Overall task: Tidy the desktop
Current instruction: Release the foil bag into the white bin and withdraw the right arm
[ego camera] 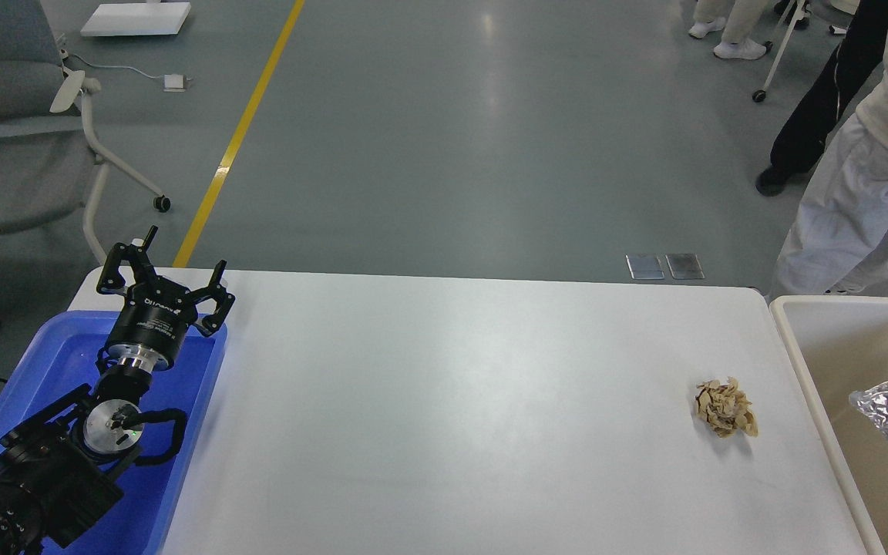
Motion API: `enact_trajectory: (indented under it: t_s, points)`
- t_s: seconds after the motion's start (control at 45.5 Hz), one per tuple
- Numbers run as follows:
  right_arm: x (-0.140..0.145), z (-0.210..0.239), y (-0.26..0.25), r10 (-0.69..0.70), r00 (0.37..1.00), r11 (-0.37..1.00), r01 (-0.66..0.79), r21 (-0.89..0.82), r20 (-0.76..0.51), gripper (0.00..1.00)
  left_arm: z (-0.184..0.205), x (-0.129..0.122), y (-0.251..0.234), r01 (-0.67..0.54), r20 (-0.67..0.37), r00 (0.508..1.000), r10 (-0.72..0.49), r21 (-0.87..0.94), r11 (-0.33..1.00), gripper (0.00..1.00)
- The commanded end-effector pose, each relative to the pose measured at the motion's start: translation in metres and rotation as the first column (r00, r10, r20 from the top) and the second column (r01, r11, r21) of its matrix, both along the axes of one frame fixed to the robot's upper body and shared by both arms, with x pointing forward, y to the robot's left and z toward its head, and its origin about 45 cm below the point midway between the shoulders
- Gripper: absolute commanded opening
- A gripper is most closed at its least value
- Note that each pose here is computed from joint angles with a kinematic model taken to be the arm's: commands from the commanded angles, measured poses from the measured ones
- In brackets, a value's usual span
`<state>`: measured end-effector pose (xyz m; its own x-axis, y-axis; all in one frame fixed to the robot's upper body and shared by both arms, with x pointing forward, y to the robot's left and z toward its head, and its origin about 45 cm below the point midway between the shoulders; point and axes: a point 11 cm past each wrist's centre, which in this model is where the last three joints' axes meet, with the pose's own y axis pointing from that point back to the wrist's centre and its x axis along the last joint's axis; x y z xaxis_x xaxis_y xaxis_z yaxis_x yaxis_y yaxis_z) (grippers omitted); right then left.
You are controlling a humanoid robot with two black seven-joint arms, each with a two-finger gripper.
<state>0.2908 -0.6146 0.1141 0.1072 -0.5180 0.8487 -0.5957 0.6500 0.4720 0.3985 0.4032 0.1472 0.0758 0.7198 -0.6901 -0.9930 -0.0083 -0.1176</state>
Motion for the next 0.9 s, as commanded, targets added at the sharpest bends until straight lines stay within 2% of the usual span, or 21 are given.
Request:
enact_trajectory:
  t_s: [0.0,0.11,0.308,0.396,0.681,0.879]
  points:
    - [0.002,0.009,-0.004,-0.012,0.999,0.996,0.016,-0.088,0.051,0.86,0.0,0.0,0.0,0.0,0.0,1.0,0.0,0.001,1.0,1.0]
    - [0.003,0.013,-0.005,-0.012,0.998,0.995,0.018,-0.1,0.061,0.97,0.0,0.0,0.0,0.0,0.0,1.0,0.0,0.001,1.0,1.0]
    - [0.009,0.021,-0.008,-0.013,0.997,0.995,0.021,-0.093,0.077,0.99,0.0,0.0,0.0,0.0,0.0,1.0,0.0,0.001,1.0,1.0]
    - [0.022,0.034,-0.008,-0.01,0.993,0.995,0.021,-0.094,0.115,0.99,0.0,0.0,0.0,0.0,0.0,1.0,0.0,0.0,1.0,1.0]
    - [0.063,0.138,-0.036,-0.026,0.939,0.99,0.073,-0.124,0.343,0.99,0.0,0.0,0.0,-0.001,0.001,1.0,0.001,0.0,1.0,1.0]
    - [0.094,0.208,-0.032,-0.048,0.829,0.999,0.035,0.034,0.558,0.99,0.0,0.0,0.0,0.001,-0.001,1.0,-0.001,0.001,1.0,1.0]
